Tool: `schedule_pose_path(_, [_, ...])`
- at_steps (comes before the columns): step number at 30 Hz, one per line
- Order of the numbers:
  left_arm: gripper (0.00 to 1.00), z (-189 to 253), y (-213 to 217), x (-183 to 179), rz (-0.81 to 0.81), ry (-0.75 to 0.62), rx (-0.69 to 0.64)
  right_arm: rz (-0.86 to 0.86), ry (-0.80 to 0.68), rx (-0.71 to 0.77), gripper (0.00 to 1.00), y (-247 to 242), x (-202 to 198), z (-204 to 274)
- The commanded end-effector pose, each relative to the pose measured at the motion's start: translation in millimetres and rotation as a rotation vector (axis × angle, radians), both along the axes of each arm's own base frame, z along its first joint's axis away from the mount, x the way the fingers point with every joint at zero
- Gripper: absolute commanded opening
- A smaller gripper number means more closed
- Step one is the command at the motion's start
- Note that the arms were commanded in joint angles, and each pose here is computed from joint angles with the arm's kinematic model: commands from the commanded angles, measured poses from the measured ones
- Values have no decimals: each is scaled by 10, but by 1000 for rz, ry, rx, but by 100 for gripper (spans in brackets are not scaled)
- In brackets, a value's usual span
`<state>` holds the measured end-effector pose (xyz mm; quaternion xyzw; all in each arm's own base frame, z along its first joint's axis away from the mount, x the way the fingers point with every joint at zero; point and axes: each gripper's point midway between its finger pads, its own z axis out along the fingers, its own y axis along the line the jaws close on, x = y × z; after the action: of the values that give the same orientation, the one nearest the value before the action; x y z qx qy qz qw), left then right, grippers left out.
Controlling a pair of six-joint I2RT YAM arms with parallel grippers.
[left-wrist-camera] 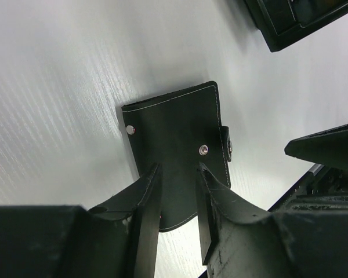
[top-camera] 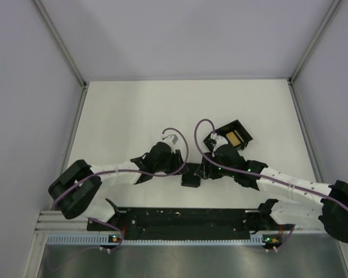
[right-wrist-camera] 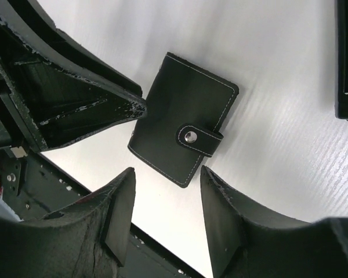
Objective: Put the credit cards into the card holder
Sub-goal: Close the card holder at the center of the board.
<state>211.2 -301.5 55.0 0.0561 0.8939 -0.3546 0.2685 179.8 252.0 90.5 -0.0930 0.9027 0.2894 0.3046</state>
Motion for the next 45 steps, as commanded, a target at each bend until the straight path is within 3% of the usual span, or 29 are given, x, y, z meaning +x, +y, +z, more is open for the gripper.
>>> schedule_pose_path(1, [32,145,-48,67,-11,-51,-16,-68,-33,-3,44,-60,123,71])
schedule_pose_path(4, [29,121,-62,39,-29,-46,-30,-86,-32,-12,33,-52,166,65])
schedule_pose_path(13, [23,85,-291,-53,-160,-19,-82,-144,0,-53,14,-5,296,-89])
schedule_pose_path(45, [14,-244,-223,-108,-122,55,-46,-122,35,-62,12,130,362,-293])
